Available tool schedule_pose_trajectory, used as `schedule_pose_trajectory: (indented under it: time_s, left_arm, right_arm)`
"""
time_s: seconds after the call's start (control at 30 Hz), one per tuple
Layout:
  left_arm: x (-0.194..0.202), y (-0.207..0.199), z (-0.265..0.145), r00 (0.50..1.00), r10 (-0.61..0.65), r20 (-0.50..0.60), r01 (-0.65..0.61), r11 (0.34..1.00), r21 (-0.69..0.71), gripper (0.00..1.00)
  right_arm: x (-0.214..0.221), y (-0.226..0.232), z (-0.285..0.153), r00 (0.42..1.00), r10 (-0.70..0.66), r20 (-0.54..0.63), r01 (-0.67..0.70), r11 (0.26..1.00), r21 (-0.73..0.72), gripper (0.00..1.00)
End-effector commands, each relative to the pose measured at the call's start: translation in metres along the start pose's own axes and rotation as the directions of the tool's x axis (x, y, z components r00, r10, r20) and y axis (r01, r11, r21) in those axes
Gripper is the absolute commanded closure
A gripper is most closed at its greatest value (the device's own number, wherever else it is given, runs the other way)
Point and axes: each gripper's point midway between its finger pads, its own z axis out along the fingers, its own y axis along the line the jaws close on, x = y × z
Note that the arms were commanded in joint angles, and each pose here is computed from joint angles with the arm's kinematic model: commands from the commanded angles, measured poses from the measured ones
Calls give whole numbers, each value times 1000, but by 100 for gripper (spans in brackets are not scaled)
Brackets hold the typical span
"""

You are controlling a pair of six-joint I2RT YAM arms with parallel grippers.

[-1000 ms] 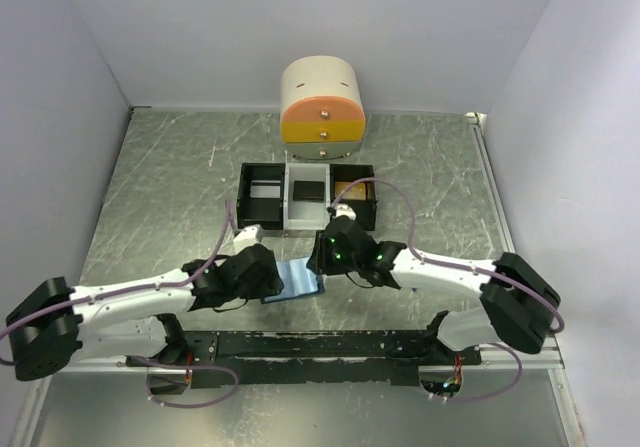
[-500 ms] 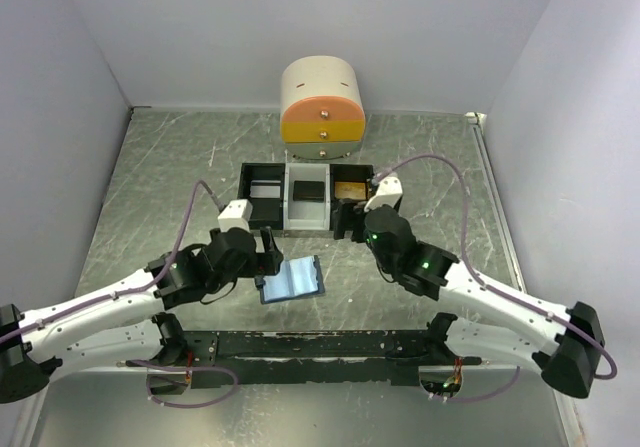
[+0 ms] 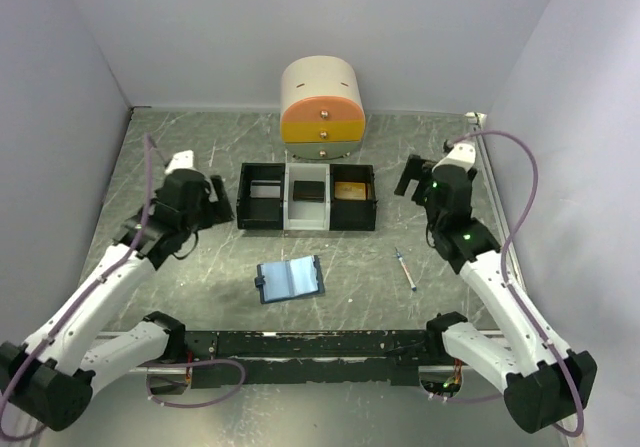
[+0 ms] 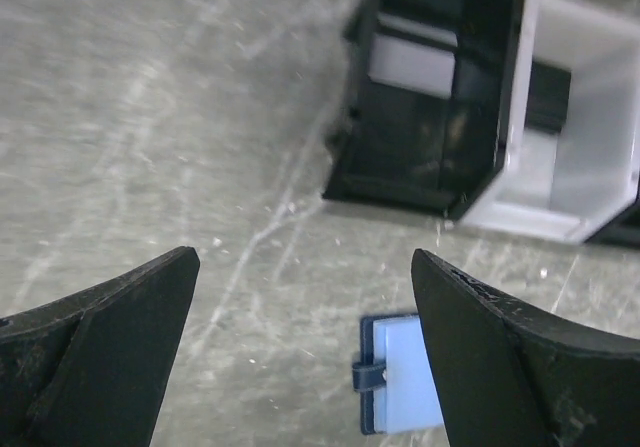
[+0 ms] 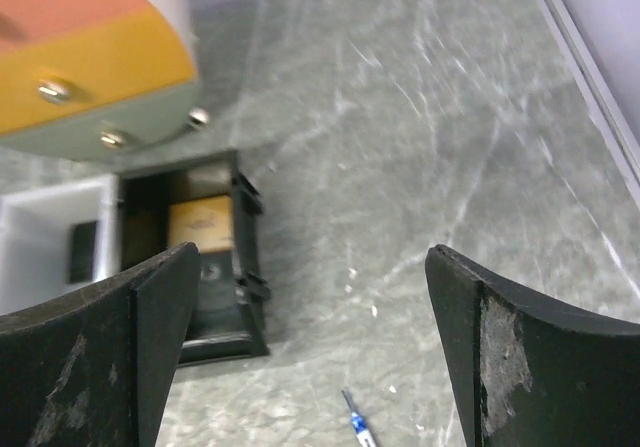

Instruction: Take the credit cards out of the card holder

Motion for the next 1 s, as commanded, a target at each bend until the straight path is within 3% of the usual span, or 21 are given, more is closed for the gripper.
schedule_pose_trajectory:
  time_s: [0.0,0.3,0.57,0.97]
  left_arm:
    - [-51,23,-44,994,-21,111,25,999,-32,0]
    - [-82,45,-107,964,-89,249,105,993,-54,0]
    - [-77,45,-111,965,-132,226,146,988,-48,0]
    - [-78,37,-110,967,-144,209,150,989,-11,0]
  right_arm:
    - [-67,32,-30,998,16,58,-5,982,-191,0]
    - [-112,41,-47,996,-18,86,37,973,-226,0]
    - [-139,39,-62,987,-2,158,39,972,-230,0]
    - [-142,25,-71,977,15,213,28,981,-193,0]
